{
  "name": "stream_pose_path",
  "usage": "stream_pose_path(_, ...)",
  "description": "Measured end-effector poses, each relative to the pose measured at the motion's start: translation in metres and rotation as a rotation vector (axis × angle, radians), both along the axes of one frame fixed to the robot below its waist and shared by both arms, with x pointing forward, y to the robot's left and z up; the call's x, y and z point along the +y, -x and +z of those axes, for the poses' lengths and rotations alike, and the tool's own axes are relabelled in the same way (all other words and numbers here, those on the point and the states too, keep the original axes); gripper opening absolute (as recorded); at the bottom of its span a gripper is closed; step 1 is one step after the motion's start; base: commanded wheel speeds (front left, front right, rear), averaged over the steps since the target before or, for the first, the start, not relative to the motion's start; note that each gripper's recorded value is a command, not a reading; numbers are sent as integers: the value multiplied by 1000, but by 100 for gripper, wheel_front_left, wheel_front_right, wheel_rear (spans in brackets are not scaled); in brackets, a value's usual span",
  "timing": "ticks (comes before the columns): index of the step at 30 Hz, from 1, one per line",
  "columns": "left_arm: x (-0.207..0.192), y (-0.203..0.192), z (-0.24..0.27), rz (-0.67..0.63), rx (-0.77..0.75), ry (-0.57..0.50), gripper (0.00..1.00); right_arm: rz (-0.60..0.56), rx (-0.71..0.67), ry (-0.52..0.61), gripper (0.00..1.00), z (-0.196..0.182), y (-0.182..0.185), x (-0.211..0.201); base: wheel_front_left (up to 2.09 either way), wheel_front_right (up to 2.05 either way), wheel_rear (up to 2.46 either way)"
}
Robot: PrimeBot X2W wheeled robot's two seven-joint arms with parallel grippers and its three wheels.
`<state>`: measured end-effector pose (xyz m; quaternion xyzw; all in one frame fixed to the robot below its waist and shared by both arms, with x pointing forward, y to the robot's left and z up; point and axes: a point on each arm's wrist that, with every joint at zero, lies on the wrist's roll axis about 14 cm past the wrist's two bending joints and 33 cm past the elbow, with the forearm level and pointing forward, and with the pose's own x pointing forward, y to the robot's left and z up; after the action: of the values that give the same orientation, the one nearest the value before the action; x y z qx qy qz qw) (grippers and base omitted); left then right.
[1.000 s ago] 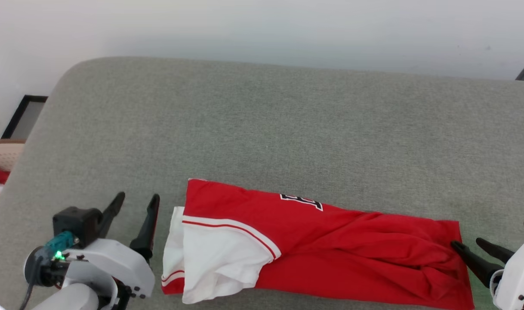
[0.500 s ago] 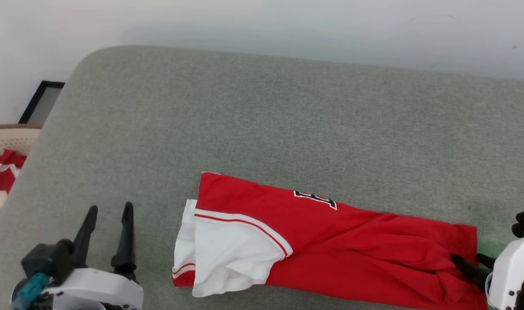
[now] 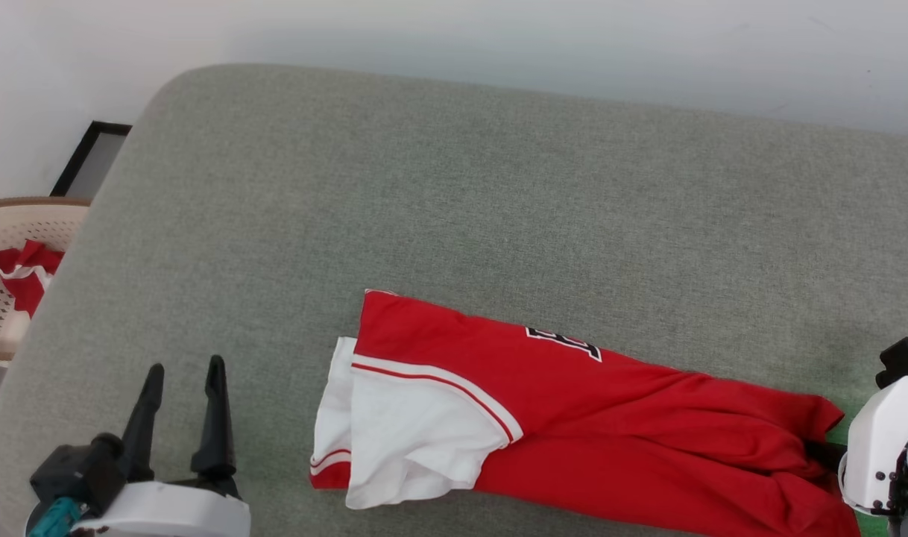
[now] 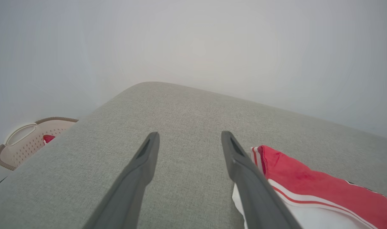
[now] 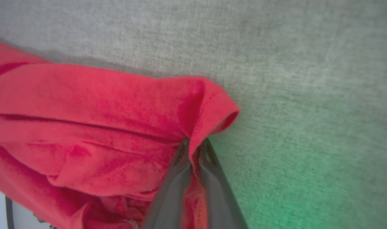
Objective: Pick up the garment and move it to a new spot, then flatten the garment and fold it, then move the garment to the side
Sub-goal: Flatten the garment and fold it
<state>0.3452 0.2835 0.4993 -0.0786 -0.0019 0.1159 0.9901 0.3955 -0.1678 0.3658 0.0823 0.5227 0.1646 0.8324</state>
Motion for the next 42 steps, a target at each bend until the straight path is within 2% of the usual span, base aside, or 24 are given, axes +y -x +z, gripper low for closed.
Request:
stream_pose_path(10,-11,0,0,-44,-21,-3,100,-61,-16,-19,0,8,-6,-15,0,0,0)
stream_pose_path(22,-28,-9,-4,-127,-30,-4,100,-238,-66,113,0,23,-14,-101,0,0,0)
stream_pose_path(28,-34,-14,-6,-154,-29,-1,100,-283,-83,171,0,34,-11,-130,0,0,0)
stream_pose_path(33,-38,-16,-7,-172,-30,5,100,-253,-108,147,0,48,-10,-121,0,0,0)
stream_pose_path(42,-39,-13,-6,-177,-36,19,100,-77,-178,-95,0,91,-4,-39,0,0,0)
